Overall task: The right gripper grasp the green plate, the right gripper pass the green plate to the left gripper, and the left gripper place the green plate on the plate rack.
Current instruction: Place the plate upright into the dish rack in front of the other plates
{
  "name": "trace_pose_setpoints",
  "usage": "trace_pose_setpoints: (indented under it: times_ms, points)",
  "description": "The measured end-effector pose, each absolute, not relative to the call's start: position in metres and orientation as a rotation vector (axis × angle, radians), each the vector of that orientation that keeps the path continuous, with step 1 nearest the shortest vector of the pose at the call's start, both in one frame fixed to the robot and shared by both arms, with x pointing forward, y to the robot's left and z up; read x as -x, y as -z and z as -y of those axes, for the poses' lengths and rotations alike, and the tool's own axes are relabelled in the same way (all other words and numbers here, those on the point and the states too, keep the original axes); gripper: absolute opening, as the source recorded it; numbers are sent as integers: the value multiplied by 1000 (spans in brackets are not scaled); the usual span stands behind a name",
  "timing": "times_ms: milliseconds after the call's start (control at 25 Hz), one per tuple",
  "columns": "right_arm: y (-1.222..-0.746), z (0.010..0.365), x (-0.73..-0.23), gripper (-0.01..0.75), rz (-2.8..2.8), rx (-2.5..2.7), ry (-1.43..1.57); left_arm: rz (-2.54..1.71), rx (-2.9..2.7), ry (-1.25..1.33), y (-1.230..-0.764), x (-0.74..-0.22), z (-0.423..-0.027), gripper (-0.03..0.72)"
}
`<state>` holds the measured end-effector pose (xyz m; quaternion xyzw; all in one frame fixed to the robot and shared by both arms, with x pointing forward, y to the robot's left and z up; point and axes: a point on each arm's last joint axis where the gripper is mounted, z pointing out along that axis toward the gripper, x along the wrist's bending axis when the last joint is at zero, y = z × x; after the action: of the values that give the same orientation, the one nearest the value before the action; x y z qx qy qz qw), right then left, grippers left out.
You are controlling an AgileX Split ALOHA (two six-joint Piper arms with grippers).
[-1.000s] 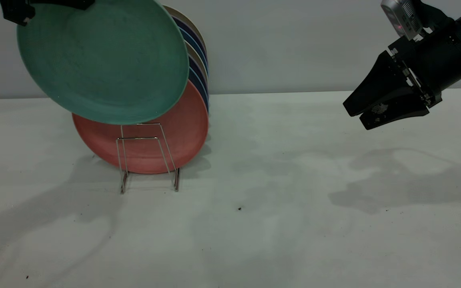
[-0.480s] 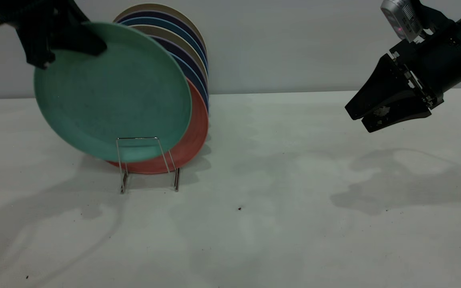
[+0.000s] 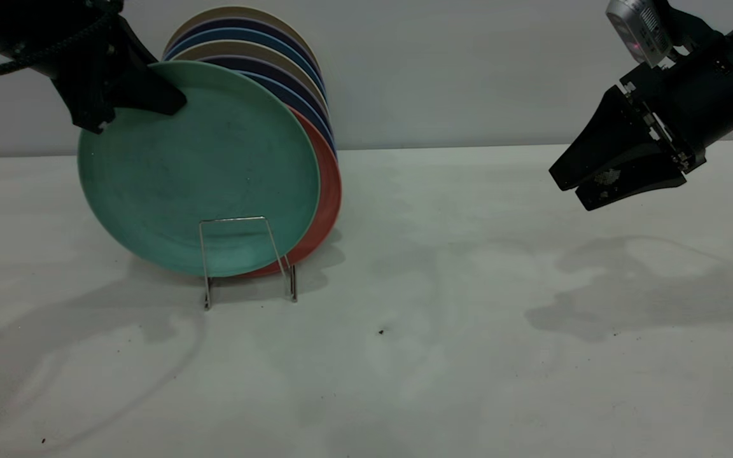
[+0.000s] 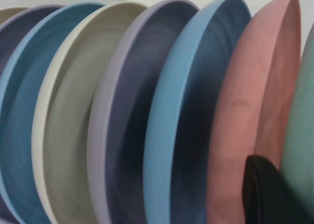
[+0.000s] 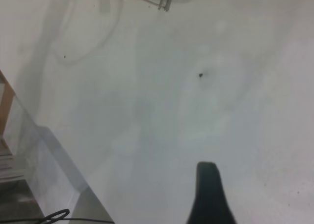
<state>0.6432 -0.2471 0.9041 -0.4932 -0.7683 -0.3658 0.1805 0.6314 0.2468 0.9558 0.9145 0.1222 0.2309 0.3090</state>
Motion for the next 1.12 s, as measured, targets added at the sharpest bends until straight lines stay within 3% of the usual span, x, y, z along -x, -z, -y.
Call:
trace_pose_setpoints:
  times_ms: [160,440,920,1120]
  points:
    - [-904,247,-643,554,2163,1401,1030,-325,-2413,-608,-956,-632,-247,144]
    - [-904,247,-643,554,2156,1409,1026,-345,-2386,-583,-955,-632,-245,313]
    - [-903,248,-642,554,2164,1409,1007,-259,-2324,-525,-977,-620,-237,332]
    - [-903,248,-642,554,2165,1409,1005,-269,-2305,-472,-977,-618,-235,374]
